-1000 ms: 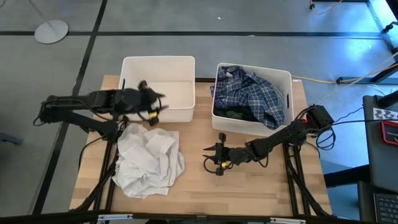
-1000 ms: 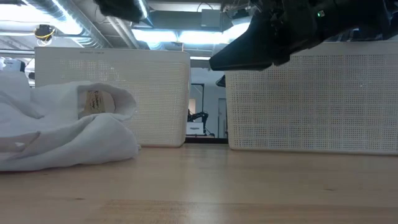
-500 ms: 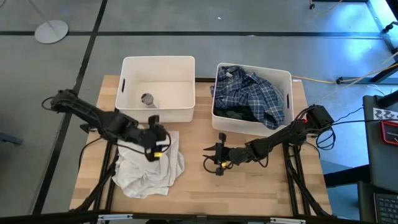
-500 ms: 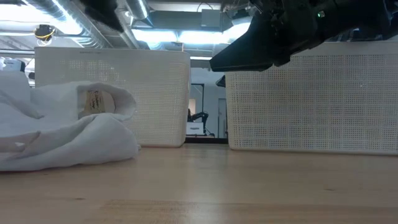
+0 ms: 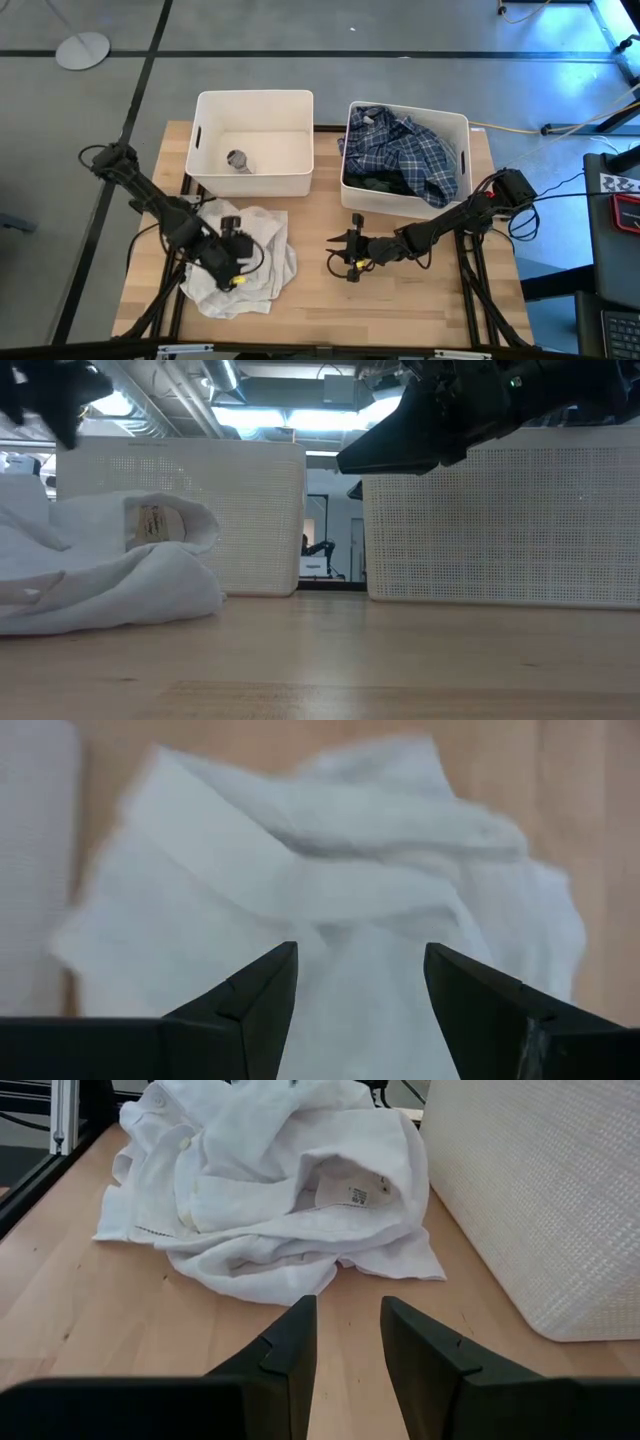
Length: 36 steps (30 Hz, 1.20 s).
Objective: Sort clothes
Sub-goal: Put the white shirt into the left white bin
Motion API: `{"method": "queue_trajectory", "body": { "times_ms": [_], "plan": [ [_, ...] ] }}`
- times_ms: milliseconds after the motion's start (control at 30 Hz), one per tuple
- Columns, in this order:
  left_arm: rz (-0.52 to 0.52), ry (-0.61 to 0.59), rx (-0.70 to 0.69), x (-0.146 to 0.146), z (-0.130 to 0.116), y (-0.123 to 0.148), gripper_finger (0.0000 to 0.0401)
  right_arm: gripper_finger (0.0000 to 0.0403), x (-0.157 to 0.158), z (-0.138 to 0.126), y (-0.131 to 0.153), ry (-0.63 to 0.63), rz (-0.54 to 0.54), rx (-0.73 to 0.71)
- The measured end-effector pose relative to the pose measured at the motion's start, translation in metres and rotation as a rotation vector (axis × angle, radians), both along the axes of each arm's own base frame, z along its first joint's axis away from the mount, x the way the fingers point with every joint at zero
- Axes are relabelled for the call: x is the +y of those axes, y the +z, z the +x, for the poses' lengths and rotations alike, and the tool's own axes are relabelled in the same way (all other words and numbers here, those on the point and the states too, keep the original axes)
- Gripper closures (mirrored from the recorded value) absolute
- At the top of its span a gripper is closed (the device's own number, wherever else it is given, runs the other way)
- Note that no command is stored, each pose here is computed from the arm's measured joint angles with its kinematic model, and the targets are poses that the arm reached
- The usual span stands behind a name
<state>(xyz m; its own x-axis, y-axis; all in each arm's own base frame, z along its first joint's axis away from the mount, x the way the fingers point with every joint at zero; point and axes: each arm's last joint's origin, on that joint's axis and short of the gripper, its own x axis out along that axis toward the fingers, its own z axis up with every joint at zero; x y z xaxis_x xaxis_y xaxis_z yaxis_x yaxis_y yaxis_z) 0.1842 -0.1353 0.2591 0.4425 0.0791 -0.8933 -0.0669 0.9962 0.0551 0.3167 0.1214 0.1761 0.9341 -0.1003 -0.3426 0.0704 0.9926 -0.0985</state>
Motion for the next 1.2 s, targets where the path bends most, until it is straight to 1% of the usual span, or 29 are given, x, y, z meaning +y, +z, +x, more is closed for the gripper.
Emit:
{"method": "queue_trajectory", "body": {
  "times_ms": [100,233,333,433,633,733,867,1067,1200],
  "plan": [
    [0.001,-0.051,0.028,-0.011,-0.005,-0.01,0.0191,0.0285,0.0,0.0,0.0,0.0,0.0,0.0],
    [-0.023,-0.126,0.009,-0.024,-0.008,-0.026,0.0191,0.0285,0.0,0.0,0.0,0.0,0.0,-0.001],
    [-0.03,-0.152,0.002,-0.03,-0.009,-0.034,0.0191,0.0285,0.0,0.0,0.0,0.0,0.001,-0.002],
    [-0.037,-0.165,0.032,-0.031,-0.01,-0.044,0.0191,0.0285,0.0,0.0,0.0,0.0,0.001,-0.002],
    [-0.042,-0.165,0.028,-0.029,-0.013,-0.062,0.0191,0.0285,0.0,0.0,0.0,0.0,0.0,-0.002],
    [-0.064,-0.169,0.016,-0.028,-0.014,-0.071,0.0191,0.0285,0.0,0.0,0.0,0.0,0.0,-0.002],
    [-0.103,-0.188,0.033,-0.026,-0.017,-0.084,0.0191,0.0285,0.0,0.0,0.0,0.0,0.0,-0.002],
    [-0.089,-0.144,0.082,-0.017,-0.026,-0.102,0.0191,0.0285,0.0,0.0,0.0,-0.001,-0.001,-0.002],
    [-0.086,-0.064,0.107,-0.006,-0.028,-0.112,0.0191,0.0285,0.0,0.0,0.0,-0.002,-0.001,-0.002]
  ]
}}
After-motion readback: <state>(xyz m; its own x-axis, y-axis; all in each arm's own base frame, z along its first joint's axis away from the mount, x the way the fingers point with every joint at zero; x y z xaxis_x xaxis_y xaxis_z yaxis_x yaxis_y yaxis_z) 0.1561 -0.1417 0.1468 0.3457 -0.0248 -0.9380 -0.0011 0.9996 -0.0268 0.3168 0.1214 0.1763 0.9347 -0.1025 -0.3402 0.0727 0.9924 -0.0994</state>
